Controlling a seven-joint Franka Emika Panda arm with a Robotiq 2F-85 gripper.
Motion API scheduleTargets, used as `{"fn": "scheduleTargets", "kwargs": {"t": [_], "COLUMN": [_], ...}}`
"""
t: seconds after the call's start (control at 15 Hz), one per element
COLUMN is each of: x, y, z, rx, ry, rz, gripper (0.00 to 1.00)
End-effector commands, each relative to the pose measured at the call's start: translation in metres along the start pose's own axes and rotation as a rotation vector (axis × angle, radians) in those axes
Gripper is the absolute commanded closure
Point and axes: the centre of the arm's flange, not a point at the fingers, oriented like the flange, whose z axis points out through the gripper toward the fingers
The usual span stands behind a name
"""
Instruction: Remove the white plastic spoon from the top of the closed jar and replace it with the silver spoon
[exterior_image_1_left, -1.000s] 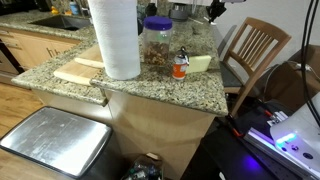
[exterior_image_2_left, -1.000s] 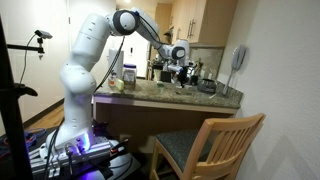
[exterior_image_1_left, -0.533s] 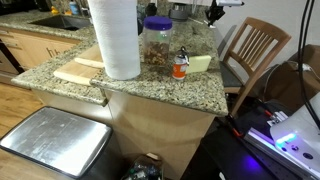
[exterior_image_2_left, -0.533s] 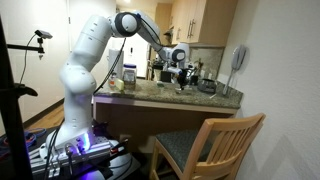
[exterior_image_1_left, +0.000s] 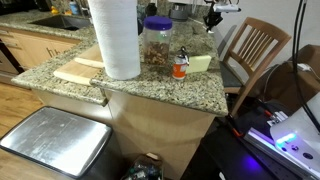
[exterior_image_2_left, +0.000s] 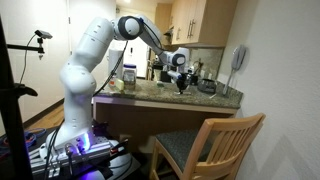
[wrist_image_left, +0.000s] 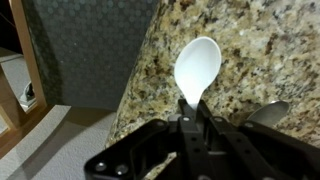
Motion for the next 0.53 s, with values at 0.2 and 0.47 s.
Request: {"fn": "scheduleTargets", "kwargs": {"t": [0.2,0.47], "x": [0.018,0.019], "y": [-0.011,-0.008], "z": [0.016,0.025], "rx": [0.073,0.047], "ry": [-0.004,-0.014], "rz": [0.068,0.108], "gripper": [0.97,0.97]}}
